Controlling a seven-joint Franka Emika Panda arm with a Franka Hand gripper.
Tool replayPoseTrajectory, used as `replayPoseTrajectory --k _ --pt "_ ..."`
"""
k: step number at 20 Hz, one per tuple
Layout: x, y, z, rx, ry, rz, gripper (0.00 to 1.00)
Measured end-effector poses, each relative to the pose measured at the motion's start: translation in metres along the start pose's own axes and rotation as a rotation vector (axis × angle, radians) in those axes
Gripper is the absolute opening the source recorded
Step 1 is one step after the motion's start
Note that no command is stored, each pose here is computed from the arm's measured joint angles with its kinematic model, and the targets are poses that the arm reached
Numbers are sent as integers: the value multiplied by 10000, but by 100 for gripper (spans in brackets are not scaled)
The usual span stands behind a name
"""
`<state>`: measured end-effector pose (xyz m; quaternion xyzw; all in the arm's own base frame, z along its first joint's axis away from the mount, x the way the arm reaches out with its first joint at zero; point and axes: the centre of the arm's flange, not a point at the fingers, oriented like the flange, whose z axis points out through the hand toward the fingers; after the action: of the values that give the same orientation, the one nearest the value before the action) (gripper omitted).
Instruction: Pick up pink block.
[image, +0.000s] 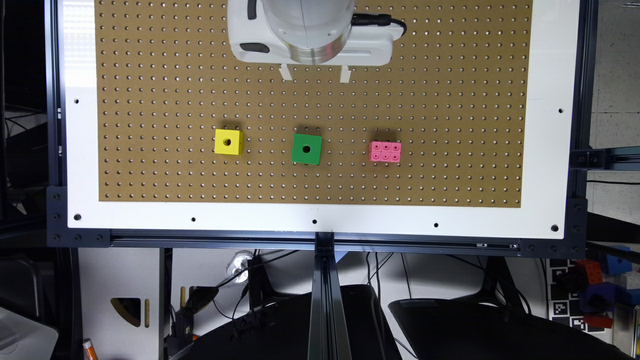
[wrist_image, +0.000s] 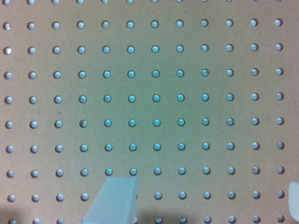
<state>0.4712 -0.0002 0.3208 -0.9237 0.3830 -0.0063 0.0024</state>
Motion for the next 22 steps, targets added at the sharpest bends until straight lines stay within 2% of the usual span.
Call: replayPoseTrajectory --k 7,10,12,14,17,19,22 --pt "-8 4 10 -18 -18 -5 100" --pt "-38 -44 -6 7 13 -63 100" --pt "-93 -136 -38 59 74 -101 100" --pt "-132 -227 -66 112 131 -124 100" --pt "-136 -417 -82 198 182 -150 100" --pt "-121 -600 -63 259 176 -163 100" --pt "-80 -839 9 315 99 -176 100"
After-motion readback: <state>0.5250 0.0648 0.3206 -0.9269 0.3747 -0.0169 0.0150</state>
